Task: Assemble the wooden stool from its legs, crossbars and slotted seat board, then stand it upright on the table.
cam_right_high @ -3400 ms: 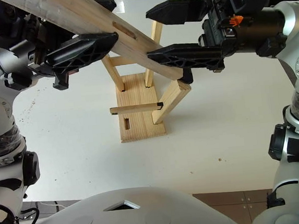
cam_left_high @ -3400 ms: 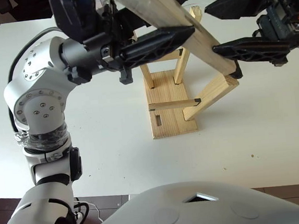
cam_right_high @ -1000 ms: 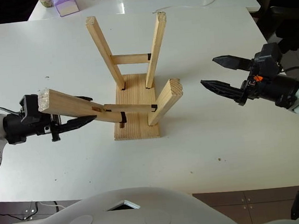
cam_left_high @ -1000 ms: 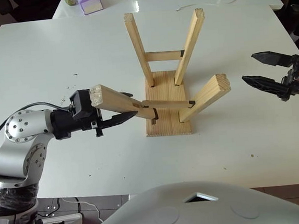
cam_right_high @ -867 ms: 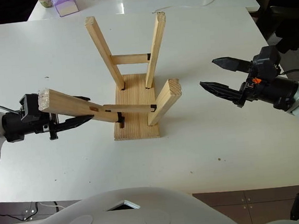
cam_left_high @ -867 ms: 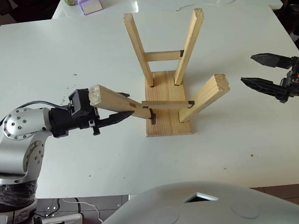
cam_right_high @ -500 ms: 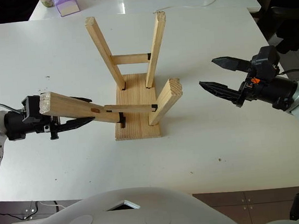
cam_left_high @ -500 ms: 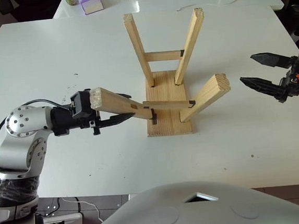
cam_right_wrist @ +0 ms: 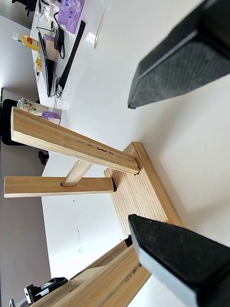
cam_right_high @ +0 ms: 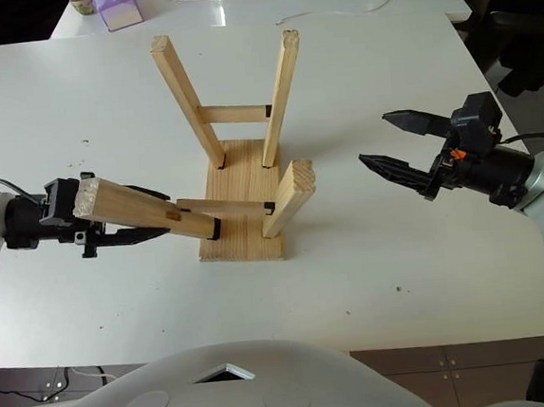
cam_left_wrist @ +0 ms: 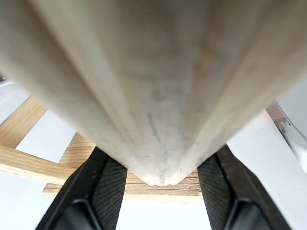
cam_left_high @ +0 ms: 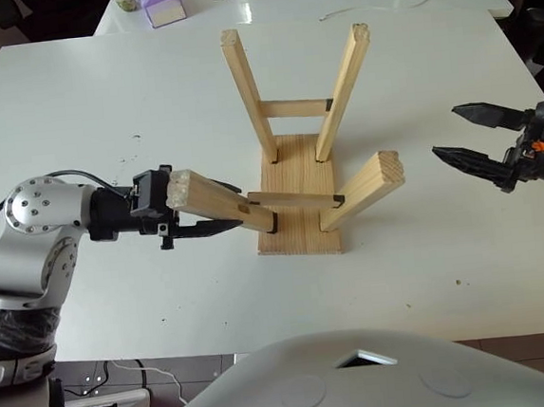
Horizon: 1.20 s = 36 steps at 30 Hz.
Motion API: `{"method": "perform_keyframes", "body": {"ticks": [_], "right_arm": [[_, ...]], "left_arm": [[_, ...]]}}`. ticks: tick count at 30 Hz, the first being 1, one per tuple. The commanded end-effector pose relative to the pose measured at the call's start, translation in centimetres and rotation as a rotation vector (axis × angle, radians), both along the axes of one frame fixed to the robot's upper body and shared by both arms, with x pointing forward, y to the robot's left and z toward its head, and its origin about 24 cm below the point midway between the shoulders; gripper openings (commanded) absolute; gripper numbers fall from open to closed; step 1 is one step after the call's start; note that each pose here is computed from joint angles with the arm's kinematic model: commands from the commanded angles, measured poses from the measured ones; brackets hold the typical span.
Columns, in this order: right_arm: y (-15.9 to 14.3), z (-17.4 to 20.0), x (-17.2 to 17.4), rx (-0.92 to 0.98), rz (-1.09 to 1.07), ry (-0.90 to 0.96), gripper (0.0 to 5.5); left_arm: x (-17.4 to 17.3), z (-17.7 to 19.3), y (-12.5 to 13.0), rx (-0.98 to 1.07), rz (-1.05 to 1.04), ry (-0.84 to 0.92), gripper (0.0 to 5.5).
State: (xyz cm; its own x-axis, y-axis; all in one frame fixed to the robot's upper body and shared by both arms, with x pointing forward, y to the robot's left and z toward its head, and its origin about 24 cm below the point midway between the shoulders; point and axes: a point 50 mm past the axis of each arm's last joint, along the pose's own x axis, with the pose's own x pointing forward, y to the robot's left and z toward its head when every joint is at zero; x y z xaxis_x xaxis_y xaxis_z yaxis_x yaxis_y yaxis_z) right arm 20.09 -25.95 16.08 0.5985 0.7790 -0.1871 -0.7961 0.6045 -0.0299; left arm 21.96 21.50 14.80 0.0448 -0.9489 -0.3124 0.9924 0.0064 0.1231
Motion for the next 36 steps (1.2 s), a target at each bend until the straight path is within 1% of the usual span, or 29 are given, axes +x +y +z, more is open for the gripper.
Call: {"method": "perform_keyframes", "body": {"ticks": [1, 5, 13, 20, 23, 25, 27, 29, 31, 32, 34, 36], "right_arm": [[0.4, -0.5, -0.3, -0.017, -0.003, -0.007, 4.05], [0.8, -0.9, -0.4, -0.029, 0.0, -0.01, 4.05], [1.4, -0.9, -0.1, -0.032, 0.013, -0.025, 4.05], [1.6, -0.5, 0.5, -0.045, 0.003, -0.065, 4.05], [1.0, 0.0, 1.6, -0.055, -0.119, -0.129, 4.05], [0.0, 1.0, 2.9, -0.033, -0.297, -0.211, 4.05], [-0.8, 2.6, 3.6, 0.031, -0.457, -0.308, 4.05], [-1.0, 4.8, 3.7, 0.109, -0.565, -0.42, 4.05], [-0.1, 7.0, 3.3, 0.192, -0.596, -0.515, 4.05], [1.0, 8.2, 2.8, 0.231, -0.577, -0.561, 4.05], [4.5, 10.2, 1.7, 0.314, -0.468, -0.625, 4.05], [8.4, 10.5, 0.8, 0.322, -0.33, -0.625, 4.05]], "left_arm": [[1.1, -1.7, 0.9, 0.119, 0.07, 0.177, 2.08], [1.7, -1.8, 0.3, 0.133, 0.034, 0.185, 2.08], [1.1, -2.6, -1.6, 0.184, -0.059, 0.147, 2.08], [1.5, -3.1, -2.9, 0.204, -0.018, 0.116, 2.08], [2.2, -3.2, -3.9, 0.172, 0.087, 0.091, 2.08], [2.6, -2.9, -4.8, 0.142, 0.151, 0.072, 2.08], [2.6, -2.6, -5.4, 0.125, 0.191, 0.067, 2.08], [2.4, -2.5, -5.9, 0.124, 0.223, 0.06, 2.08], [2.0, -2.4, -6.3, 0.119, 0.234, 0.062, 2.08], [1.9, -2.3, -6.5, 0.116, 0.241, 0.062, 2.08], [1.9, -2.1, -6.9, 0.108, 0.261, 0.061, 2.08], [2.0, -2.1, -7.0, 0.109, 0.283, 0.061, 2.08]]}}
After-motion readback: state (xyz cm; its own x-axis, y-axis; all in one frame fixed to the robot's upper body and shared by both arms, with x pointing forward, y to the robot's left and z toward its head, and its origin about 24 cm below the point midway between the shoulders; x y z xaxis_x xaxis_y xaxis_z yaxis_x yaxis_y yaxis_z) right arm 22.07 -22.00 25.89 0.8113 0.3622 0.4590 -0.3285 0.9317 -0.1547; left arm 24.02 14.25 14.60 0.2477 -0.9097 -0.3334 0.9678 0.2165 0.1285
